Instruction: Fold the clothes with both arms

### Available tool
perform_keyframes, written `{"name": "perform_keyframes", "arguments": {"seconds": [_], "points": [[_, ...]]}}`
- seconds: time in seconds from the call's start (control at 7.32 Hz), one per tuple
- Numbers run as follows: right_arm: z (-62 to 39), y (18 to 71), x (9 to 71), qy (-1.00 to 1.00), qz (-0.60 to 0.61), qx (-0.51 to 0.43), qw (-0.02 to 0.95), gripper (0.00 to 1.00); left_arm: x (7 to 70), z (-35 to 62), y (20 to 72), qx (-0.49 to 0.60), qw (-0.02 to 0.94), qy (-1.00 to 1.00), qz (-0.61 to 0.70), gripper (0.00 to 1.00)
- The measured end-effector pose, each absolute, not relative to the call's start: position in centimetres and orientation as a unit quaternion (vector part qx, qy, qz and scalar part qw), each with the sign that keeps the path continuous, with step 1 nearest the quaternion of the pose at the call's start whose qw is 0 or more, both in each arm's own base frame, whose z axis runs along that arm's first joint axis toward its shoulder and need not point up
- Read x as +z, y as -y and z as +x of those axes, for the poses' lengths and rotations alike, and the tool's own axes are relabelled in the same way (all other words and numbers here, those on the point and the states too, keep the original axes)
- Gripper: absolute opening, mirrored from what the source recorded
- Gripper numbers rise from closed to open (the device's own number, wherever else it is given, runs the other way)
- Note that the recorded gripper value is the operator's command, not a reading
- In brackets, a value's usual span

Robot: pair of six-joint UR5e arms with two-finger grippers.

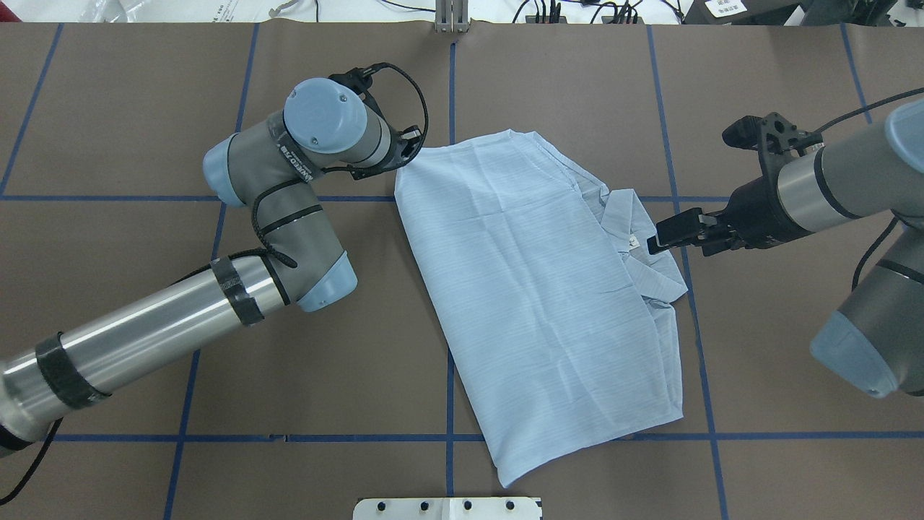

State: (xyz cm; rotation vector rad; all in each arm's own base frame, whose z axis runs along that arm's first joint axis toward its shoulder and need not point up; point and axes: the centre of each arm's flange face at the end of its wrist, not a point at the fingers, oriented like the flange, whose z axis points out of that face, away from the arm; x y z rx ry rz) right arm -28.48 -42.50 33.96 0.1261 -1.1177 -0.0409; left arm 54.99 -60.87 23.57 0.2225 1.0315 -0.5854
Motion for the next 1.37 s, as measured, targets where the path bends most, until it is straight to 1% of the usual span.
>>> {"name": "perform_keyframes", "arguments": {"seconds": [0.27,0.68,0.82,0.96,1.09,1.37], "points": [[-28.6,42.9,33.4,0.531,0.066,-0.018,0.844,1.0,23.9,52.9,66.1,-0.277,0.812,-0.484,0.173,0.0],[-29.0,43.6,33.6,0.525,0.073,-0.01,0.848,1.0,22.0,52.6,69.5,-0.285,0.769,-0.514,0.251,0.0],[-29.0,43.6,33.7,0.524,0.074,-0.01,0.848,1.0,21.5,52.9,69.7,-0.284,0.764,-0.519,0.257,0.13],[-29.0,43.7,33.7,0.524,0.075,-0.009,0.848,1.0,21.2,53.1,69.8,-0.284,0.762,-0.522,0.259,0.75],[-29.0,43.7,33.7,0.523,0.074,-0.003,0.849,1.0,20.9,53.1,69.8,-0.283,0.759,-0.526,0.261,1.0],[-28.9,43.9,33.8,0.52,0.073,0.019,0.851,1.0,20.6,52.9,69.7,-0.282,0.752,-0.533,0.266,1.0]]}}
